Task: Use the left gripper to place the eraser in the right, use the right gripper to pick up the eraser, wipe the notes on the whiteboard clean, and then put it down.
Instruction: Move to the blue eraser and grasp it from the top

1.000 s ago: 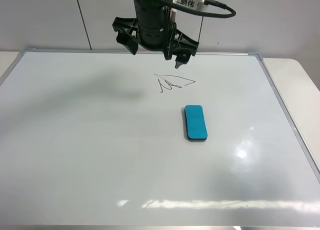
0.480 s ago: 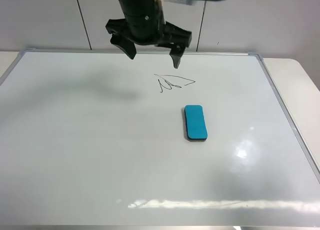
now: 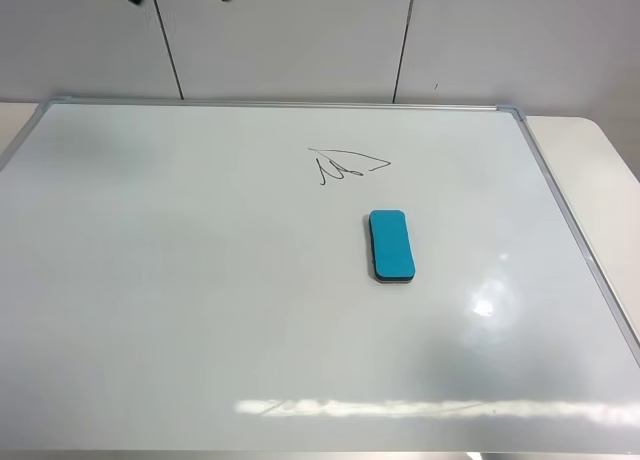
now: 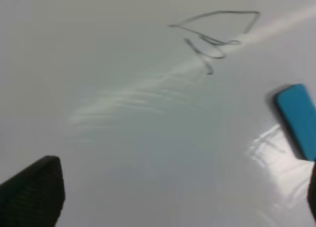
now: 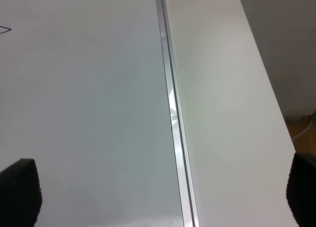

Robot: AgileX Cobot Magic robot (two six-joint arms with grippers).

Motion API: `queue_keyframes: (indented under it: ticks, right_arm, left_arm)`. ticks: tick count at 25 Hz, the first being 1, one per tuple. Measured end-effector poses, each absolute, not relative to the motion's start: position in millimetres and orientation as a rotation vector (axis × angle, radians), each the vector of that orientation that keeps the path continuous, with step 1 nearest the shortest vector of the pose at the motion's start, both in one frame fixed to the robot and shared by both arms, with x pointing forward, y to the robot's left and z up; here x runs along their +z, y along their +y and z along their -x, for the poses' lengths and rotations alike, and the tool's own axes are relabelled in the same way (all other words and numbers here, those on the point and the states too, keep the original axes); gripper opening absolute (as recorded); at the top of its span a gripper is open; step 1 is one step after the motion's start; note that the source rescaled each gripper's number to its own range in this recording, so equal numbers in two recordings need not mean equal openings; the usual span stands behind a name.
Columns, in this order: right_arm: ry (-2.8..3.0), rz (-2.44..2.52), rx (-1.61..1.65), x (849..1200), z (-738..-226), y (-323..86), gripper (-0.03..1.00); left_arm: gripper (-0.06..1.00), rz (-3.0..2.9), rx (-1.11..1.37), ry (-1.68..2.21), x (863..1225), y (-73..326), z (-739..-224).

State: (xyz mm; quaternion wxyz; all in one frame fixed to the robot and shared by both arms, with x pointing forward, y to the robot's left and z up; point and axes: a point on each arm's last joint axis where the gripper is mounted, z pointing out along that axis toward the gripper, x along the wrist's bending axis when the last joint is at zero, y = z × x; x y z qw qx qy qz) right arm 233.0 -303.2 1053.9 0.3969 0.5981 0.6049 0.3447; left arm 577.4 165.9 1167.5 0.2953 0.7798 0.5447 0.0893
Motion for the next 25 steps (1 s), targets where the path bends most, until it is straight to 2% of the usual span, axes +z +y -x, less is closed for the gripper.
queue_keyframes:
  ticks: [7,10,16,25]
  right_arm:
    - [1.533,-1.515,0.873,1054,-233,-303,1.0]
    - [1.533,-1.515,0.873,1054,-233,-303,1.0]
    - [1.533,-1.515,0.873,1054,-233,-303,1.0]
    - [1.533,-1.515,0.873,1054,-233,-303,1.0]
  left_arm:
    - [1.0,-1.812,0.614,1.572,1248,281,-519]
    - [1.0,-1.646,0.761,1.625,1279,311,-477]
    - [1.0,-1.479,0.988,1.541,1321,314,-388]
    - [1.0,-1.296,1.298,1.389,1344,304,-257]
